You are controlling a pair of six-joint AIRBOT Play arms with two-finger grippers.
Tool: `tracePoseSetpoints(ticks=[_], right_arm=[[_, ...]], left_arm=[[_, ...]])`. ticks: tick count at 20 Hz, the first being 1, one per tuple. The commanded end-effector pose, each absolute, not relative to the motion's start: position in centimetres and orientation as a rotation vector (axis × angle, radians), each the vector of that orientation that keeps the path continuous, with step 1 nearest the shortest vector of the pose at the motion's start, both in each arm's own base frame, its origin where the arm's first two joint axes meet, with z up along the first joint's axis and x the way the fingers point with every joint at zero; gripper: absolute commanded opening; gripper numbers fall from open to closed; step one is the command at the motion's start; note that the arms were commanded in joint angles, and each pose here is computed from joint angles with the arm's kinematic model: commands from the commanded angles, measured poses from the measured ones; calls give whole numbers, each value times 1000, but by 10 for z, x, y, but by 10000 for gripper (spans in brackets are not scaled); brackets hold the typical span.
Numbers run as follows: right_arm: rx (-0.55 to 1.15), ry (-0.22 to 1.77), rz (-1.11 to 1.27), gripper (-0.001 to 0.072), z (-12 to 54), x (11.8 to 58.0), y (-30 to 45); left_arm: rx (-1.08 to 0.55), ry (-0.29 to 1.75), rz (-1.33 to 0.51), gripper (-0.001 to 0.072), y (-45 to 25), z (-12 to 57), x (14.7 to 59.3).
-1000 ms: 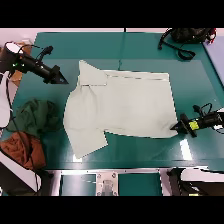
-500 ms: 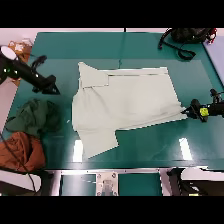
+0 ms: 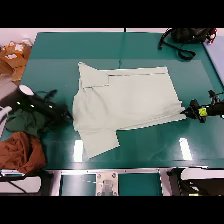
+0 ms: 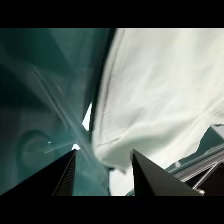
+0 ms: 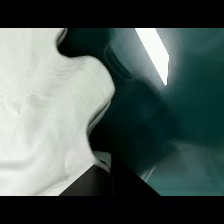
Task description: Fold the shirts.
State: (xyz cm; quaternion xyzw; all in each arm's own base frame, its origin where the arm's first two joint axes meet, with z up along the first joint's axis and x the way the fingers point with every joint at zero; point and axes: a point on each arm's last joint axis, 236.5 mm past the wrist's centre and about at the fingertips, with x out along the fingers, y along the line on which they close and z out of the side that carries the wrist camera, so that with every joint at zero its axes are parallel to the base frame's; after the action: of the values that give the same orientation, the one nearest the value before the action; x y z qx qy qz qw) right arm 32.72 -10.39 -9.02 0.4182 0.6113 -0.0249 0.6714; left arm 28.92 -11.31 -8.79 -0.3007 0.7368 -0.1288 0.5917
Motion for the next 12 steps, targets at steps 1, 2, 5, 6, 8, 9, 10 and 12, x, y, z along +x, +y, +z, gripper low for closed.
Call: tracePoseSetpoints(ticks=[1, 2, 5, 6, 8, 9, 10, 12], right_arm=[[948, 1384, -55, 15, -93, 327, -103], [948, 1384, -55, 15, -93, 327, -103], [947, 1384, -55, 15, -93, 327, -103], [948, 1384, -55, 15, -93, 327, -103], [948, 1386, -53, 14, -92, 326, -103], [947, 1385, -51, 14, -91, 326, -103], [942, 1380, -47, 13, -87, 327, -103], [925, 1332, -28, 12, -64, 337, -105]], left_arm=[[-723, 1663, -288, 403, -146, -113, 284], [-705, 1657, -291, 403, -152, -115, 283], [-693, 1678, -310, 337, -156, -113, 277], [-694, 1699, -324, 207, -155, -111, 273], [-685, 1731, -373, 109, -152, -101, 268], [-676, 1728, -395, 23, -151, -96, 269], [-663, 1725, -404, 22, -148, -90, 272], [-574, 1679, -421, 21, -138, -70, 287]])
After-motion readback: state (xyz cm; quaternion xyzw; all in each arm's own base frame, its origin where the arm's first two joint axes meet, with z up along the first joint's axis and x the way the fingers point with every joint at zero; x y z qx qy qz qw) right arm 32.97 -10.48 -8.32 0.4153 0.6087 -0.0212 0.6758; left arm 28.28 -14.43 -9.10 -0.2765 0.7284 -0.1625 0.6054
